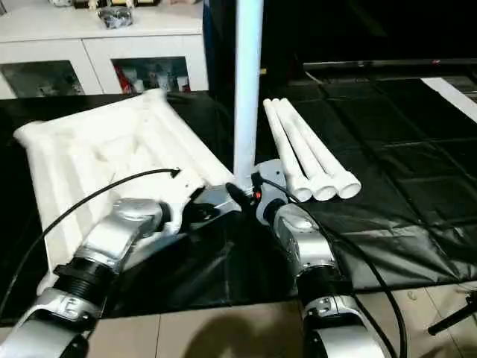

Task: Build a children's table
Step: Rotate leg to tighten

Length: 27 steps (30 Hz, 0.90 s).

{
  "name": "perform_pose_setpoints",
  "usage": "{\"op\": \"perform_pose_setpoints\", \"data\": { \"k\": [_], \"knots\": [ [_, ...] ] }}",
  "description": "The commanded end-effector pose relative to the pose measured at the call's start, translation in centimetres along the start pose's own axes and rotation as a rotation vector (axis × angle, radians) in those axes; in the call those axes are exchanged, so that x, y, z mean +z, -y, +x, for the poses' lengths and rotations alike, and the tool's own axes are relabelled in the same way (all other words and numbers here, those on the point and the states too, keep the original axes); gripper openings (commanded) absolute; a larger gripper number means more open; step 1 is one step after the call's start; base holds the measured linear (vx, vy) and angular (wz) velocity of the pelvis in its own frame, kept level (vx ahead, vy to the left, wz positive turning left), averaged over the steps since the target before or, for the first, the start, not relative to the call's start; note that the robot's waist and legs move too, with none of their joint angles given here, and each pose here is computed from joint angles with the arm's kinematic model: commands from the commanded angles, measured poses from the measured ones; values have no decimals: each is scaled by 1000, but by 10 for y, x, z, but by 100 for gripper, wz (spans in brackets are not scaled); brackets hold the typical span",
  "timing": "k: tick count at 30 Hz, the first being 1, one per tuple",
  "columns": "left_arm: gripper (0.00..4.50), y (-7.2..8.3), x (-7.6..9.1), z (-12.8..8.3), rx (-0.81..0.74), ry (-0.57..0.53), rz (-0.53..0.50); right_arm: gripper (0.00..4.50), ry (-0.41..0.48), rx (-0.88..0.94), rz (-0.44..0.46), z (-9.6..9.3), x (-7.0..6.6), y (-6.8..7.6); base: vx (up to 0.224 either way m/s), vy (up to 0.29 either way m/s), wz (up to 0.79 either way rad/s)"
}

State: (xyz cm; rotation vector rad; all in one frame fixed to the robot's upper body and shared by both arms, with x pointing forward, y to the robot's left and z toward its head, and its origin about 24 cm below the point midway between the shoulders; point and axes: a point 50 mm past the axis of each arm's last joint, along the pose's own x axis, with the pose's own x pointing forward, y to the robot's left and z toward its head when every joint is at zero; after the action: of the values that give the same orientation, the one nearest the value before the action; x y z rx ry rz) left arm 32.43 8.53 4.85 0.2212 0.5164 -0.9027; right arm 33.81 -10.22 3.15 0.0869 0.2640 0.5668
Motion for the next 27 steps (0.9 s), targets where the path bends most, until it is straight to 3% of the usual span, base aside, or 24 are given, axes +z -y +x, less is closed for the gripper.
{"op": "perform_pose_setpoints", "data": {
  "k": [1,9,15,22,27],
  "knots": [
    [0,5,16,5,41,51,32,331,-87,207,60,15,-24,-51,0,0,0],
    [0,-2,5,-6,-12,35,72,397,-17,236,14,-4,-13,-23,0,0,0],
    [0,-9,-9,-19,-117,-15,167,444,4,397,-125,-33,0,1,0,0,0],
    [0,-9,-22,-34,-314,-84,314,444,-60,608,-251,-60,13,19,0,0,0],
    [0,-6,-35,-45,-479,-155,385,444,-128,732,-330,-67,22,23,0,0,0]
  ]
}}
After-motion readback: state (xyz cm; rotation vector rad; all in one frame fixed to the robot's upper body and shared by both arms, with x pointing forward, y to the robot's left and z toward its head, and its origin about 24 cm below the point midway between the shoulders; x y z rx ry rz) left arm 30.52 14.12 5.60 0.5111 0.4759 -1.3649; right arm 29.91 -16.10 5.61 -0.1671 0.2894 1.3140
